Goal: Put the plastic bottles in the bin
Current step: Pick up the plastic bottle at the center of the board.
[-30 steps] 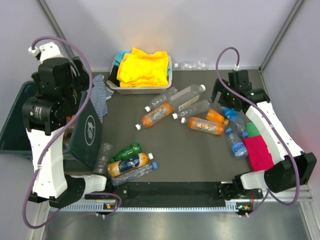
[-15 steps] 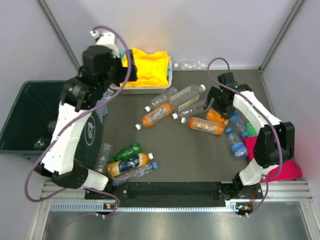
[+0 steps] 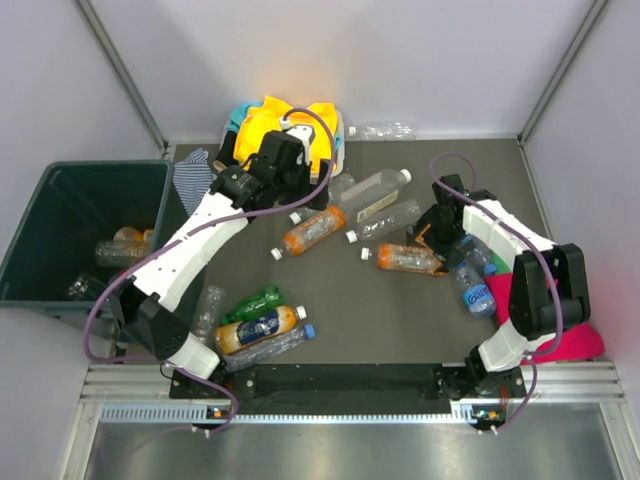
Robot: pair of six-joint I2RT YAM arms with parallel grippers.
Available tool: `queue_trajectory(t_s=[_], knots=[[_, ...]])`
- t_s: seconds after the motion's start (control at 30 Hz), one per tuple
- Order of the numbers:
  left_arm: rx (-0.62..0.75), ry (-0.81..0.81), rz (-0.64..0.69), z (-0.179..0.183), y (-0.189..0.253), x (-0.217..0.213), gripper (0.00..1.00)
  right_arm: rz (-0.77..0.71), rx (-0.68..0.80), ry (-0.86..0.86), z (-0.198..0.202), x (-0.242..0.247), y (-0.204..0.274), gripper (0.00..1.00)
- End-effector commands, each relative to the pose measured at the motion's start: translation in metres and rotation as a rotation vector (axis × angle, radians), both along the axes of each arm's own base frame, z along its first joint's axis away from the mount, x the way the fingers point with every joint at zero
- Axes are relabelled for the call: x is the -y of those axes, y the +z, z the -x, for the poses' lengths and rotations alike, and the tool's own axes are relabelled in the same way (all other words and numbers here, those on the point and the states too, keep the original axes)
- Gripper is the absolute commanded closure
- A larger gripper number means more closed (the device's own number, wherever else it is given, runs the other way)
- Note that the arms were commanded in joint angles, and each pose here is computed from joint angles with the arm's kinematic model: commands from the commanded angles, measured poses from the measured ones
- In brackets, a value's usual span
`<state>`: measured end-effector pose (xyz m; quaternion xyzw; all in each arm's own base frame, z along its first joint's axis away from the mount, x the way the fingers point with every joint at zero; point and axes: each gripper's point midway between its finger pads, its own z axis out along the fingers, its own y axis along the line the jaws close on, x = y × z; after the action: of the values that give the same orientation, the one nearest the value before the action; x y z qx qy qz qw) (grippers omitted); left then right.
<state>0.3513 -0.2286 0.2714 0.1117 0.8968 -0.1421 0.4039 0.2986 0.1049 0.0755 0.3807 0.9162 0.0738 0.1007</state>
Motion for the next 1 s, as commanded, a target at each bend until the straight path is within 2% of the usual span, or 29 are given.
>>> queue_trajectory(t_s=[0.0,0.17,0.3,0.4,0.43,0.47,0.57,0.6,0.67,0.8,0.97], knots=[[0.061,-0.022,0.085,-0.005,0.015,0.014,0.01,0.019,0.01,-0.154,-0.01,0.009,-0.009,0.01],[0.009,-0.066,0.089,0.005,0.0,0.019,0.01,-0.001,-0.052,-0.142,-0.005,0.002,-0.031,0.02],[-0.04,-0.155,0.128,0.018,-0.01,0.032,0.01,-0.008,-0.043,-0.113,0.001,0.001,-0.038,0.13],[-0.086,-0.225,0.165,0.029,-0.017,0.044,0.01,-0.067,-0.005,-0.051,-0.004,-0.011,-0.039,0.19],[-0.106,-0.233,0.173,0.032,-0.021,0.046,0.01,-0.089,0.008,-0.033,-0.006,-0.017,-0.038,0.24],[-0.122,-0.26,0.194,0.036,-0.022,0.051,0.01,-0.088,0.01,-0.022,-0.005,-0.017,-0.037,0.39],[-0.154,-0.283,0.234,0.042,-0.025,0.058,0.01,-0.08,0.061,0.031,-0.01,-0.025,-0.022,0.65],[-0.157,-0.311,0.265,0.045,-0.023,0.065,0.01,-0.071,0.081,0.062,-0.01,-0.028,-0.016,0.69],[-0.184,-0.335,0.307,0.052,-0.026,0.073,0.01,-0.048,0.164,0.124,-0.015,-0.041,0.01,0.74],[-0.219,-0.387,0.409,0.06,-0.027,0.09,0.01,-0.048,0.347,0.278,-0.021,-0.073,0.067,0.75],[-0.274,-0.431,0.501,0.07,-0.032,0.112,0.01,-0.129,0.53,0.412,-0.018,-0.116,0.124,0.77]])
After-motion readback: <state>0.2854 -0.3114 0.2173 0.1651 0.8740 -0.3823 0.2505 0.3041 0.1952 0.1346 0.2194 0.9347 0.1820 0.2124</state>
